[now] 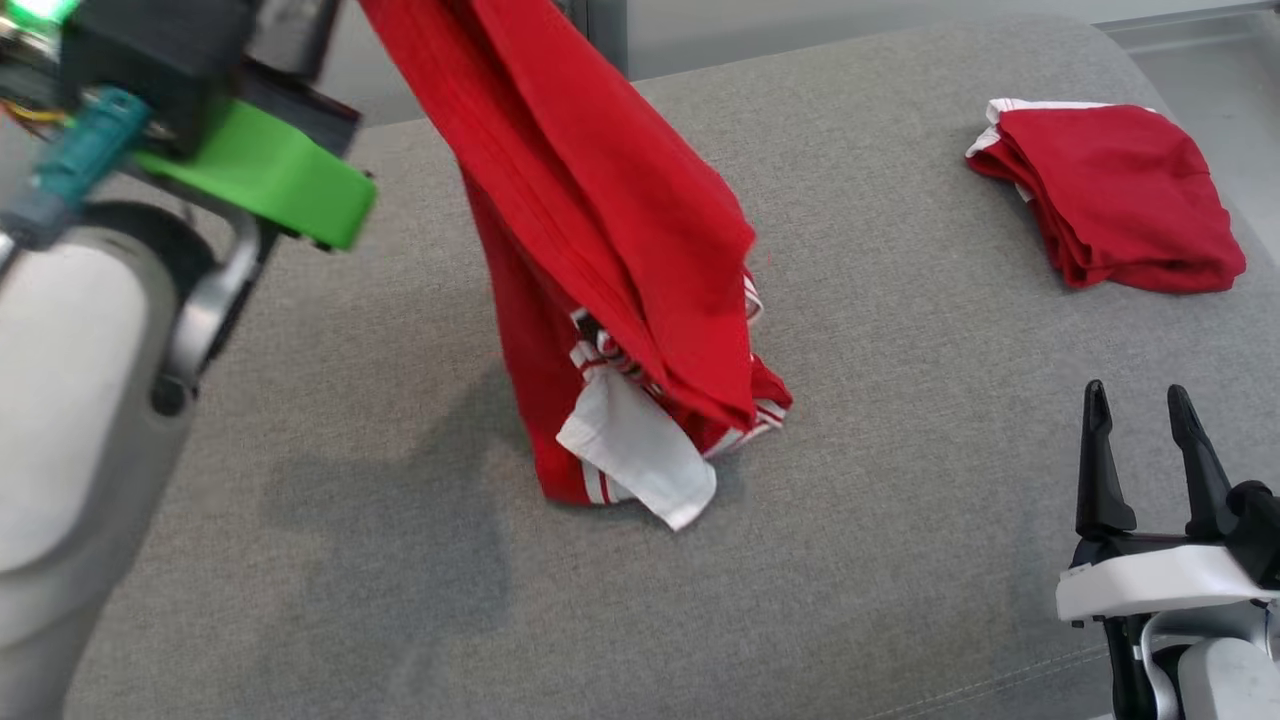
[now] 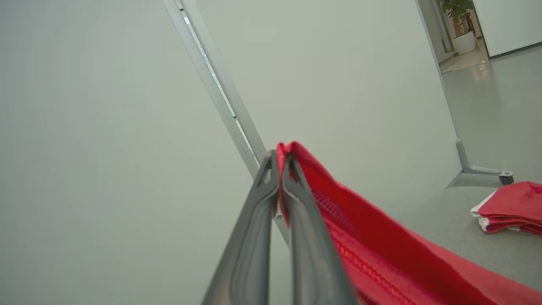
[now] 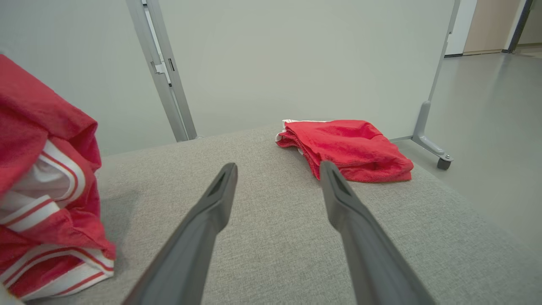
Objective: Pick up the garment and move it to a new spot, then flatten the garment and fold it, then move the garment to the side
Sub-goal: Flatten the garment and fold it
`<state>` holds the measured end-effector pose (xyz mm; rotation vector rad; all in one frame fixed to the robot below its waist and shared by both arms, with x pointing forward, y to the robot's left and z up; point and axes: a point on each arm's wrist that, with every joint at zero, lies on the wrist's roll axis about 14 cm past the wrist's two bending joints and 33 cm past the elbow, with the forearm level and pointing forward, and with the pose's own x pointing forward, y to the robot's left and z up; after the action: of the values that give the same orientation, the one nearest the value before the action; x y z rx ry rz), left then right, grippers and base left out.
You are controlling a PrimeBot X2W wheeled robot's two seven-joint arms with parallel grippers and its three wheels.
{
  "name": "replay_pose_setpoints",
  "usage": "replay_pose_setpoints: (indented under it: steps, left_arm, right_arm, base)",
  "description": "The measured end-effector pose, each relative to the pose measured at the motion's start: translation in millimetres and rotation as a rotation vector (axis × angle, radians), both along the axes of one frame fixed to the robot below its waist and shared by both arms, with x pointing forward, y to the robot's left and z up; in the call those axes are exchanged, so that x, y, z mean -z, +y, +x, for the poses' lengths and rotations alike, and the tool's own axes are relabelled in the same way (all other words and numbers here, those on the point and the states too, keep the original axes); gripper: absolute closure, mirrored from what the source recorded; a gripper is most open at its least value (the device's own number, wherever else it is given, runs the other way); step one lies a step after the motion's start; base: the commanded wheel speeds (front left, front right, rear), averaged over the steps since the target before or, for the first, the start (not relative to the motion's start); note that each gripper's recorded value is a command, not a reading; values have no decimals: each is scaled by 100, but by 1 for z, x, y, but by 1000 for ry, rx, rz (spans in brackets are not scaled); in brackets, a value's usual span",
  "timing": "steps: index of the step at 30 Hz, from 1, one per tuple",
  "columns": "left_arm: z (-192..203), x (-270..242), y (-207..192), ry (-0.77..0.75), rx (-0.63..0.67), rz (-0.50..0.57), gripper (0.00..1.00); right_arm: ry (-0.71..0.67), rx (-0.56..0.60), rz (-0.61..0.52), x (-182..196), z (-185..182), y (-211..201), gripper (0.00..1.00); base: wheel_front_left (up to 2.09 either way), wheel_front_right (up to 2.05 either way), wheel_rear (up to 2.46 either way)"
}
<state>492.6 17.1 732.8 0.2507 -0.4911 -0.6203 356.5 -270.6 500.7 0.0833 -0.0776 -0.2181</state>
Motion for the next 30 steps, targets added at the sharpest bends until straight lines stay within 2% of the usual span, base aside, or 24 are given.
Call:
replay_pose_setpoints:
  steps: [8, 14, 20, 27, 30]
  left_arm:
    - [17, -44, 50, -49, -125, -37, 100]
    - [21, -37, 52, -12, -135, -43, 100]
    - [13, 28, -6, 161, -11, -44, 100]
    - [-40, 97, -119, 376, 271, -130, 100]
    - [-53, 113, -150, 409, 342, -130, 100]
  right_arm:
    - [11, 17, 8, 4, -5, -5, 0]
    - [9, 6, 9, 4, -2, -2, 0]
    - [11, -10, 9, 5, 5, 3, 0]
    - [15, -19, 11, 6, 10, 6, 0]
    - [19, -18, 9, 6, 11, 5, 0]
  base:
    - [0, 0, 0]
    - [0, 0, 0]
    - [0, 0, 0]
    - [0, 0, 0]
    - [0, 0, 0]
